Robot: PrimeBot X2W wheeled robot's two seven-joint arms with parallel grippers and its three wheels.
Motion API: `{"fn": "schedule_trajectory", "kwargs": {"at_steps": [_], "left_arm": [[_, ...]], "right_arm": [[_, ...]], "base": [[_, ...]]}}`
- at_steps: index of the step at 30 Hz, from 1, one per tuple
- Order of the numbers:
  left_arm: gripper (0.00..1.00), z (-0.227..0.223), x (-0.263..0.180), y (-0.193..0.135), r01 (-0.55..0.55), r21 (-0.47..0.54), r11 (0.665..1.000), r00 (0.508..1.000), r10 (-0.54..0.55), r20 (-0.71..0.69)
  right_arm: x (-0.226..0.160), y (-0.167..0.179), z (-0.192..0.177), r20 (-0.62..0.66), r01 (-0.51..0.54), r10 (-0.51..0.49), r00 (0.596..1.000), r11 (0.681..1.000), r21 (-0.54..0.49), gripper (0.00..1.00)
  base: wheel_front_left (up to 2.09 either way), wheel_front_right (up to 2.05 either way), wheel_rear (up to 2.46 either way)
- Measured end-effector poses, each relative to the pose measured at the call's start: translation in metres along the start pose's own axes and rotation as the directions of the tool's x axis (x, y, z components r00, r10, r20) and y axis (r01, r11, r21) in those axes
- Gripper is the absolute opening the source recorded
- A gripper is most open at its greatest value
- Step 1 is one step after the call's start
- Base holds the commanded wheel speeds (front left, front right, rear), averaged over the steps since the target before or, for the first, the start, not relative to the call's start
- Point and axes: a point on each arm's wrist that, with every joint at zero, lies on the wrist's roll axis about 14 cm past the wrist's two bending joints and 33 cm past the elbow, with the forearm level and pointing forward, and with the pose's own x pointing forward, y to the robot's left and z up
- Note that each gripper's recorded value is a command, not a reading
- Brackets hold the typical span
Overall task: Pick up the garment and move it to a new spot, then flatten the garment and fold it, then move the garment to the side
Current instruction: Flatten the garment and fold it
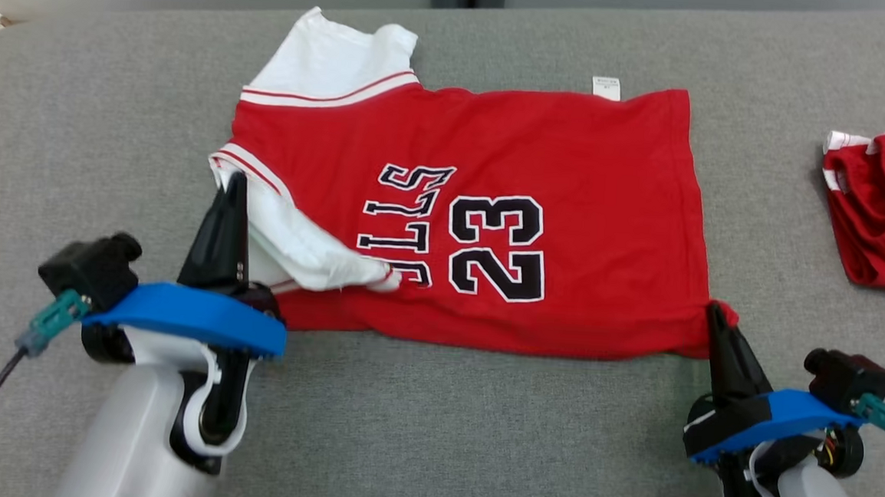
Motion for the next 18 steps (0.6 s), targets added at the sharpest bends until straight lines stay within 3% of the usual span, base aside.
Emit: {"fn": "schedule_trajectory", "kwargs": {"at_steps": [17,18], "left_arm": [[0.0,-0.022,0.066,0.017,0.003,0.07,0.998,1.0,-0.001,-0.018],[0.0,-0.022,0.068,0.017,0.003,0.071,0.998,1.0,-0.002,-0.018]], "right_arm": [[0.04,0.003,0.004,0.023,-0.009,0.01,1.0,0.999,-0.035,0.0],[0.041,0.004,0.004,0.022,-0.012,0.012,1.0,0.999,-0.038,0.13]], "base": [[0.0,0.0,0.0],[0.0,0.0,0.0]]}}
